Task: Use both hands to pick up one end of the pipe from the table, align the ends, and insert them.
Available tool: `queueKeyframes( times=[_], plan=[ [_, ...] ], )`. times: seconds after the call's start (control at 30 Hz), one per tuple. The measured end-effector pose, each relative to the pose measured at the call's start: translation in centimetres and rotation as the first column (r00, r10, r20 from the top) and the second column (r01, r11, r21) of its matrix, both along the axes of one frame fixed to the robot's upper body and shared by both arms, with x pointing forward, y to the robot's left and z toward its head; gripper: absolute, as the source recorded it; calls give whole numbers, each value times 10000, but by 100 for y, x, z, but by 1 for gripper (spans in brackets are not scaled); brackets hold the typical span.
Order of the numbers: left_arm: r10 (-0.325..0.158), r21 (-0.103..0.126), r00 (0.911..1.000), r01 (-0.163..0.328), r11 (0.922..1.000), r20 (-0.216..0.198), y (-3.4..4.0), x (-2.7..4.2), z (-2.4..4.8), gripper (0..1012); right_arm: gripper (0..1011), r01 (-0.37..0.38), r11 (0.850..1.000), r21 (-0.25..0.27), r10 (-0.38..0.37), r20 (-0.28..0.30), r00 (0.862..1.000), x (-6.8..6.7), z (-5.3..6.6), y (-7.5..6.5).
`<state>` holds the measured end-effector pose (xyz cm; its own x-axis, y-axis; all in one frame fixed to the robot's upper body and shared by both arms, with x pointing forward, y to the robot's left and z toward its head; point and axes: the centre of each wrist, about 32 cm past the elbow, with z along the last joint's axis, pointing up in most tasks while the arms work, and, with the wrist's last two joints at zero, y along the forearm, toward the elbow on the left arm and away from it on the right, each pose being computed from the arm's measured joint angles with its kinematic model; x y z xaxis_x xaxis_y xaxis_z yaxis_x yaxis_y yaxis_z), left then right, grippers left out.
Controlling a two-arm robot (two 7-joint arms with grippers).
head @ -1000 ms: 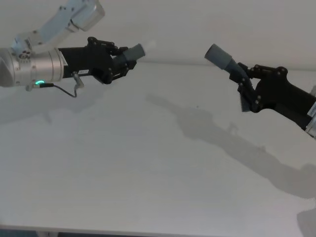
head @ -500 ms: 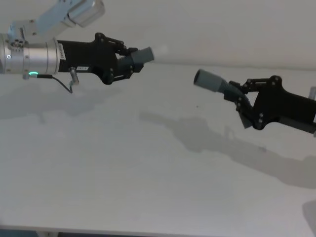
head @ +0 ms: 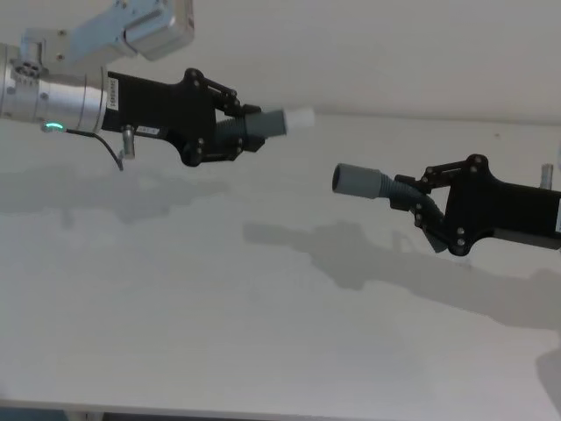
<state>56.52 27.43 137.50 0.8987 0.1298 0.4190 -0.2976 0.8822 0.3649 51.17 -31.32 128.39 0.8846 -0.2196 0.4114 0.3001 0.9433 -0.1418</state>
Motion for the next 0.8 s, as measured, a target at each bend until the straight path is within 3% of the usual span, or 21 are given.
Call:
queueKeyframes(
  times=[0.3, 0.57, 0.8],
  plan=[
    [-1023, 795, 9946, 1035, 9914, -185, -12, -12, 49, 354, 156, -219, 9994, -275, 222, 72, 9997, -8, 20, -1],
    [-1579, 1167, 9868, 1610, 9800, -351, -43, -15, 53, 354, 156, -309, 9987, -403, 313, 94, 9995, -16, 26, -3],
    [-1831, 1305, 9821, 1873, 9736, -432, -70, -13, 50, 354, 156, -325, 9983, -476, 331, 103, 9994, -22, 32, -3]
  ],
)
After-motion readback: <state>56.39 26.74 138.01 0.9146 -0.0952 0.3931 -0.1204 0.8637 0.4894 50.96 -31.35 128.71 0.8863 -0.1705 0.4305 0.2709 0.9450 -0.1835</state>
